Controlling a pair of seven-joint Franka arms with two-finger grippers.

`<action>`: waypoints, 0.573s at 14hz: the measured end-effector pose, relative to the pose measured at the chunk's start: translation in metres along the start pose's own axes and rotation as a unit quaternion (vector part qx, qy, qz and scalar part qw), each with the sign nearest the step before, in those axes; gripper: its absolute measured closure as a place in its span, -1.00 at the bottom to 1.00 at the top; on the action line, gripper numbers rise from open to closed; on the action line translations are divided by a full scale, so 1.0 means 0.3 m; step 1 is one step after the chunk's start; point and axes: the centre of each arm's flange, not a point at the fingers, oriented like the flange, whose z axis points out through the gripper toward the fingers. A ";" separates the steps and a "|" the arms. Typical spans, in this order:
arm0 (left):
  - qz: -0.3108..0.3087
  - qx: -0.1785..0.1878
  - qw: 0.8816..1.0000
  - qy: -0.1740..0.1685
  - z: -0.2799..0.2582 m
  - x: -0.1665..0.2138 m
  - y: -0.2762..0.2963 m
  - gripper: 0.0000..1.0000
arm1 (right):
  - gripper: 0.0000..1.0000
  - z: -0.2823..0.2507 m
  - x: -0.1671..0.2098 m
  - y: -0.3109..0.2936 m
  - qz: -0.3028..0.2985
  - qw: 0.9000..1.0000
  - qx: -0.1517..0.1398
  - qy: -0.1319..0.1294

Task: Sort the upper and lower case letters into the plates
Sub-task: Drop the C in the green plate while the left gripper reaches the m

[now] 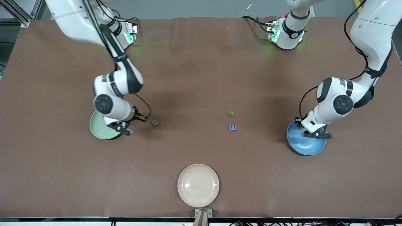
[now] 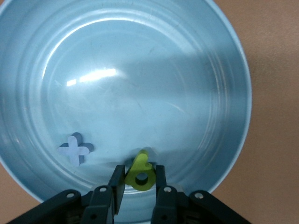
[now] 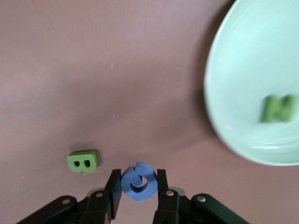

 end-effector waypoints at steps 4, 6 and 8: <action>0.000 0.000 1.000 0.001 -0.002 0.002 -0.003 -0.09 | 0.31 -0.067 0.245 0.358 -0.063 0.998 0.021 -0.004; -0.001 0.002 1.000 0.008 -0.022 0.017 -0.006 -0.50 | 0.31 -0.052 0.320 0.513 -0.071 0.997 0.028 -0.006; 0.001 0.005 1.000 0.019 -0.061 0.038 -0.002 -0.90 | 0.31 -0.024 0.339 0.549 -0.073 0.997 0.030 -0.006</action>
